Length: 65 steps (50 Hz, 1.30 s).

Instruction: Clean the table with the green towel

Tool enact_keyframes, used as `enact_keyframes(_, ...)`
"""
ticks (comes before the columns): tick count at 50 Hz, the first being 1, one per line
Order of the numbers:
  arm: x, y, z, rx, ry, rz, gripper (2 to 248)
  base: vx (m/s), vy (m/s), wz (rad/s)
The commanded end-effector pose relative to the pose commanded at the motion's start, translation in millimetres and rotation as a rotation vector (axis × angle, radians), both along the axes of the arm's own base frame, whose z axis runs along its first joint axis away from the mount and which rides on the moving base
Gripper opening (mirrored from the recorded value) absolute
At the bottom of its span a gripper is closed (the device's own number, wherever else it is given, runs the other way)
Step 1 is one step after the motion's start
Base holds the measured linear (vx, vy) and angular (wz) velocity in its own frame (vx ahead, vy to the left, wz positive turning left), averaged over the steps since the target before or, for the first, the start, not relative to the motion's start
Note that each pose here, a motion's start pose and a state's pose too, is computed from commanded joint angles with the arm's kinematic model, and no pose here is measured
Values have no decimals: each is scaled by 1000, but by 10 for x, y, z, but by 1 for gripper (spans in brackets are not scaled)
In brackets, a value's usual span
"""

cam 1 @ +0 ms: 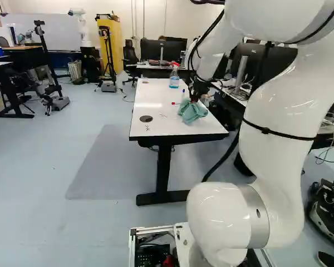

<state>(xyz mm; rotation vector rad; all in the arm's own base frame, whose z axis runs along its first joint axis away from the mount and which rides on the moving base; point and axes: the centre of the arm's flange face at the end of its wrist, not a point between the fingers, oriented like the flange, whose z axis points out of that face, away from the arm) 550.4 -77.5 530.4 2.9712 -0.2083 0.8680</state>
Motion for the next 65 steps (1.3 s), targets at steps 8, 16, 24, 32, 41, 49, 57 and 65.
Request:
enact_keyframes(8, 73, 142, -1, 0, -2, 27, 21, 0, 0, 0)
enact_keyframes(16, 138, 284, -3, 0, -4, 53, 21, 0, 0, 0)
enact_keyframes(24, 183, 426, -4, -1, -5, 79, 21, 0, 0, 0)
enact_keyframes(32, 196, 568, -4, 0, -5, 104, 21, 0, 0, 0)
enact_keyframes(41, 161, 723, -2, 0, -4, 131, 21, 0, 0, 0)
enact_keyframes(49, 64, 841, 1, 0, 0, 152, 21, 0, 0, 0)
enact_keyframes(57, -62, 902, 3, 0, 4, 163, 21, 0, 0, 0)
enact_keyframes(65, -128, 903, 4, 0, 6, 164, 21, 0, 0, 0)
